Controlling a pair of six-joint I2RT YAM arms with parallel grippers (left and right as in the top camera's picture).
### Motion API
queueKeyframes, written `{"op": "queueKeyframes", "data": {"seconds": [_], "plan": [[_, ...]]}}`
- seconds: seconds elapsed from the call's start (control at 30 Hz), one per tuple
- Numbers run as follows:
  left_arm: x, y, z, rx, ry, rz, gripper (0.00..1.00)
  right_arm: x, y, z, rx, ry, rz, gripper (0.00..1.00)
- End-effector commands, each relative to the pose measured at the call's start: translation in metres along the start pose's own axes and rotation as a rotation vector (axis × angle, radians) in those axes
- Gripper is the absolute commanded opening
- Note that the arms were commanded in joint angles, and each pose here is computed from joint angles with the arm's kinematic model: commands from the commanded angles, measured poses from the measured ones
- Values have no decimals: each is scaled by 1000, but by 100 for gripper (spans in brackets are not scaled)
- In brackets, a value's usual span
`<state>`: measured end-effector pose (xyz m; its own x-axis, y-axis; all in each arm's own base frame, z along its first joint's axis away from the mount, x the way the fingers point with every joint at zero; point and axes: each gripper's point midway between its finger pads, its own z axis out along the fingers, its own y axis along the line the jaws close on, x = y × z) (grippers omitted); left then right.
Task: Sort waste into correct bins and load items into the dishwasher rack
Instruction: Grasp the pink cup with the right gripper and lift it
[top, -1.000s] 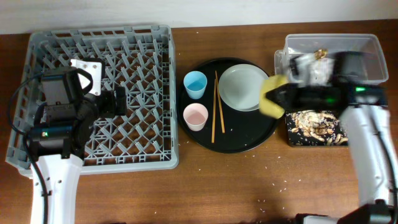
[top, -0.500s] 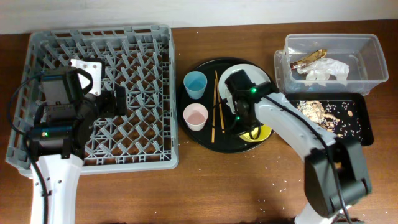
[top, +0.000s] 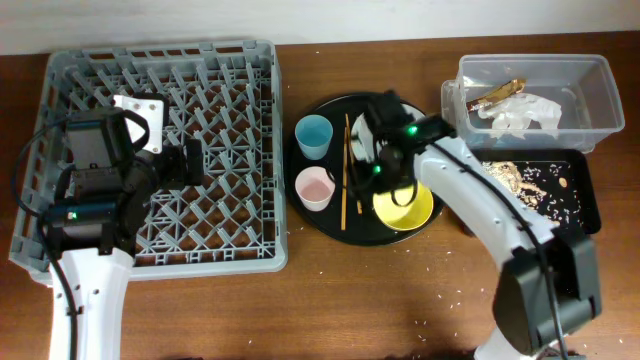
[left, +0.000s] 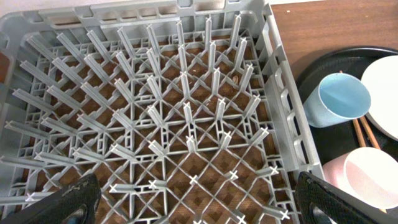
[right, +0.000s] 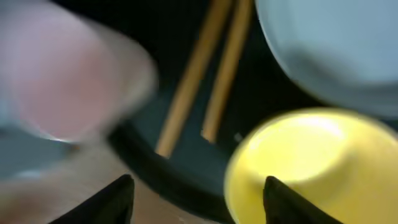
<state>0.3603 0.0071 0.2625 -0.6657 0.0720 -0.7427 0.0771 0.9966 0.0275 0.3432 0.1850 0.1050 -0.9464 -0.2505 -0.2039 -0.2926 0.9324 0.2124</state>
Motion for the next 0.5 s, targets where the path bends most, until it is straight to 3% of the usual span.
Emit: {"op": "queueKeyframes", "data": {"seconds": [0.0,0.2,0.47], "plan": [[-5,-1,-1,9,-11,-6,100,-36,43,-28,-204,-146,18,67],[-5,-1,-1,8,-11,-6,100,-52,39,-1,-193,-161,136,62],[-3,-5,-1,35,-6,-7,100,-37,42,43,-132,-58,188,52]]}}
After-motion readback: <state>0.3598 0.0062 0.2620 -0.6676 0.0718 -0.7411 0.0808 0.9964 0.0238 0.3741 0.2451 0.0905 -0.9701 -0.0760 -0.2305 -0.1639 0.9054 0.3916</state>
